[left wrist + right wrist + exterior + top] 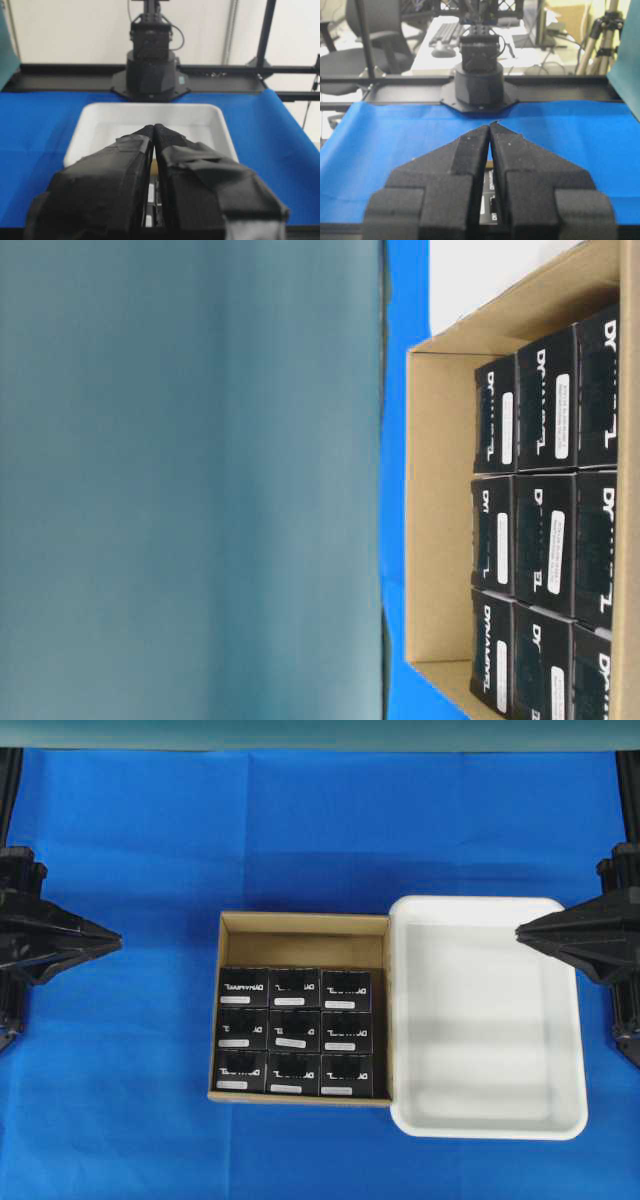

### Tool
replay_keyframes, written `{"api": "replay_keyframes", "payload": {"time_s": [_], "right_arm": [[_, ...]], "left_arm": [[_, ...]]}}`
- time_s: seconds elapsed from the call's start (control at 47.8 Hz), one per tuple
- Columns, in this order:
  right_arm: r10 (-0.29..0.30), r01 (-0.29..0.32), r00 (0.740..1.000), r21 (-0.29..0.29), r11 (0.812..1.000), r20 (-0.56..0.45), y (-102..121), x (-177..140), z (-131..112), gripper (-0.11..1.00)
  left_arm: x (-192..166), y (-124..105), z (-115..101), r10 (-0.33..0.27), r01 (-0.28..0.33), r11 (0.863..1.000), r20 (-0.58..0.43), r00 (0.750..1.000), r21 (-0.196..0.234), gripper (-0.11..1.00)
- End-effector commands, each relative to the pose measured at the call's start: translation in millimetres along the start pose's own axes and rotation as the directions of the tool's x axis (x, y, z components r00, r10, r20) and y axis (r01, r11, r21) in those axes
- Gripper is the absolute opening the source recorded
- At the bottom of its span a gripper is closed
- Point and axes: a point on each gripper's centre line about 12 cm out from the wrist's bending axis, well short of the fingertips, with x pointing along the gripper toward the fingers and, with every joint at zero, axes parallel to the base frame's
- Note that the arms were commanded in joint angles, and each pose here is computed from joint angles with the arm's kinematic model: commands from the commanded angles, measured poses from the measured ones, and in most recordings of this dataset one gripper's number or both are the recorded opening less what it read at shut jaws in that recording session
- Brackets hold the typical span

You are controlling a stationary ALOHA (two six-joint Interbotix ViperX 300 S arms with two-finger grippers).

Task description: Pick the box from inside the cardboard box.

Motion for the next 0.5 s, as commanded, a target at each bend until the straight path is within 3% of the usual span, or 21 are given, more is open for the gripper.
{"api": "replay_keyframes", "payload": {"time_s": [0.0, 0.125, 0.23, 0.397, 0.481], "right_arm": [[-0.009, 0.009, 1.000, 0.028, 1.000, 0.005, -2, 3, 4, 0.14], [-0.028, 0.037, 0.997, 0.126, 0.991, -0.071, -5, 8, 9, 0.04], [-0.023, 0.053, 0.981, 0.151, 0.987, -0.195, -5, 15, 9, 0.01], [-0.005, 0.077, 0.928, 0.178, 0.981, -0.373, -3, 29, 7, 0.01], [0.004, 0.092, 0.886, 0.183, 0.979, -0.464, -3, 42, 5, 0.01]], "left_arm": [[7, -3, 14, -0.015, 0.015, 1.000, 0.014, 1.000, -0.001, 0.14], [12, -3, 17, -0.016, 0.016, 1.000, -0.023, 1.000, 0.006, 0.00], [14, -3, 14, -0.015, 0.015, 1.000, -0.066, 0.998, 0.006, -0.05], [12, -3, 12, -0.014, 0.015, 1.000, -0.100, 0.995, 0.000, -0.05], [11, -3, 13, -0.014, 0.014, 1.000, -0.095, 0.995, 0.000, -0.05]]}}
